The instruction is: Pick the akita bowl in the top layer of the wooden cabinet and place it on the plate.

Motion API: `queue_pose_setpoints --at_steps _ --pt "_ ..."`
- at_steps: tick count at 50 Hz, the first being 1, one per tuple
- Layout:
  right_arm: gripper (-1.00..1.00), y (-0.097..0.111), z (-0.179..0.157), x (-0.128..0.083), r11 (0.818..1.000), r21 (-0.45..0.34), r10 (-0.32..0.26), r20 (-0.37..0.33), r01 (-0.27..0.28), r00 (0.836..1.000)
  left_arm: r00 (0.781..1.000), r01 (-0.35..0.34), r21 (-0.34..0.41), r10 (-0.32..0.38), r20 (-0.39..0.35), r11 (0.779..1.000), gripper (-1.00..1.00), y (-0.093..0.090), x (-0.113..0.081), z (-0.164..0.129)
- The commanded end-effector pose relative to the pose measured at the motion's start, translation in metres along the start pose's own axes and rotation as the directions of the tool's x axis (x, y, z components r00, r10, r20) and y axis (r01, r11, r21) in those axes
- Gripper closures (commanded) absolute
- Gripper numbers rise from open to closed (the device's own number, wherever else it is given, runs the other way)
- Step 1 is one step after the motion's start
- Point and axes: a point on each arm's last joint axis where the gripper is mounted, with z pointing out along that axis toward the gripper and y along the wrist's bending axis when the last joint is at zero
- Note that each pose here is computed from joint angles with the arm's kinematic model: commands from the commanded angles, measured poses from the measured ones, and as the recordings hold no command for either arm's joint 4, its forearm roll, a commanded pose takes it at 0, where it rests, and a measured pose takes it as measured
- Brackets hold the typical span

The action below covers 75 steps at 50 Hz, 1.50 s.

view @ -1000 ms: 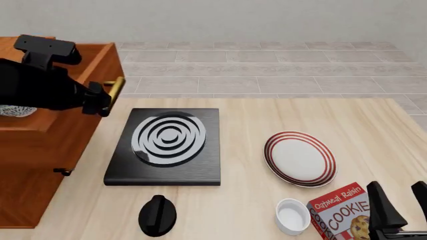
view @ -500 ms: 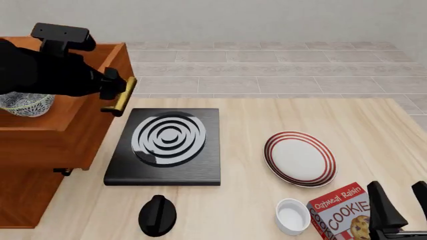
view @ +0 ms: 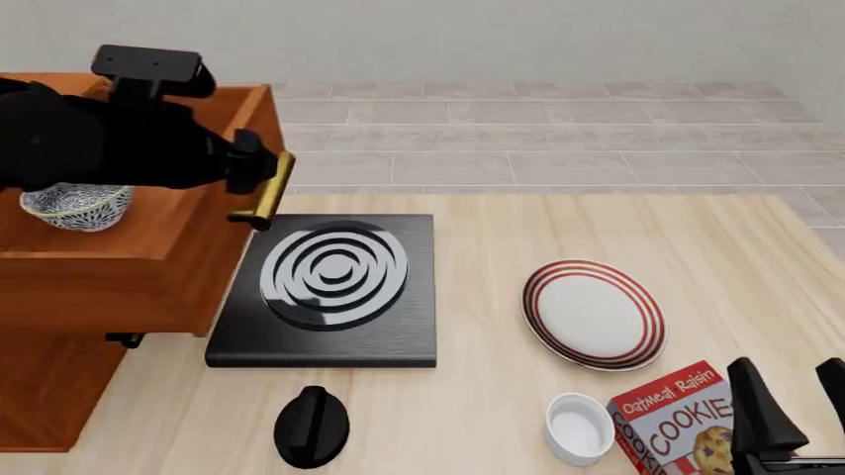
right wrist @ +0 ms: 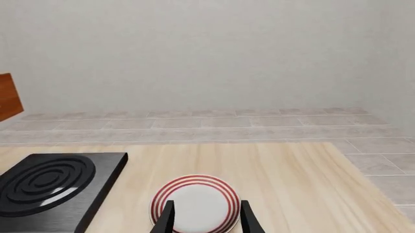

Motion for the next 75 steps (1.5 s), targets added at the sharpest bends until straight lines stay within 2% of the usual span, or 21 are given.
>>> queue_pose_setpoints --at_steps 1,14,21,44,51,56,63,69,72,73,75 --pt "-1.0 0.0 0.0 0.0 1.0 0.001 0.001 0.001 -0.001 1.0 1.0 -0.008 0.05 0.008 0.002 0.999 -1.0 -0.016 0.0 0.008" --pt "-1.0 0.0 0.0 0.0 1.0 0.001 0.002 0.0 -0.002 1.0 1.0 -0.005 0.075 0.004 0.009 0.997 -1.0 -0.025 -0.004 0.01" --pt "-1.0 0.0 0.0 0.0 1.0 0.0 0.002 0.0 -0.002 1.0 0.999 -0.022 0.077 0.02 0.03 0.997 -1.0 -0.026 -0.015 0.004" --pt "-1.0 0.0 0.0 0.0 1.0 -0.004 -0.003 0.0 0.003 1.0 0.991 -0.088 0.014 0.086 0.104 0.996 -1.0 -0.006 -0.052 -0.029" --pt "-1.0 0.0 0.0 0.0 1.0 -0.003 -0.004 0.001 0.004 1.0 0.989 -0.104 0.002 0.103 0.11 0.995 -1.0 -0.003 -0.057 -0.033" --pt "-1.0 0.0 0.0 0.0 1.0 -0.003 -0.004 0.002 0.004 1.0 0.992 -0.09 -0.002 0.09 0.094 0.996 -1.0 -0.001 -0.055 -0.035" --pt "-1.0 0.0 0.0 0.0 1.0 -0.004 -0.004 0.004 0.004 1.0 0.995 -0.072 -0.04 0.075 0.069 0.997 -1.0 0.013 -0.057 -0.039" --pt "-1.0 0.0 0.0 -0.001 1.0 -0.005 -0.003 0.005 0.003 1.0 0.998 -0.047 -0.098 0.051 0.047 0.994 -1.0 0.034 -0.059 -0.039" --pt "-1.0 0.0 0.0 -0.001 1.0 -0.005 -0.004 0.005 0.004 1.0 0.997 -0.054 -0.102 0.059 0.042 0.993 -1.0 0.035 -0.06 -0.042" --pt "-1.0 0.0 0.0 -0.001 1.0 -0.006 -0.004 0.005 0.004 1.0 0.998 -0.027 -0.131 0.033 0.046 0.991 -1.0 0.046 -0.061 -0.044" --pt "-1.0 0.0 0.0 -0.001 1.0 -0.007 -0.003 0.005 0.003 1.0 0.998 -0.047 -0.124 0.052 0.039 0.991 -1.0 0.043 -0.06 -0.044"
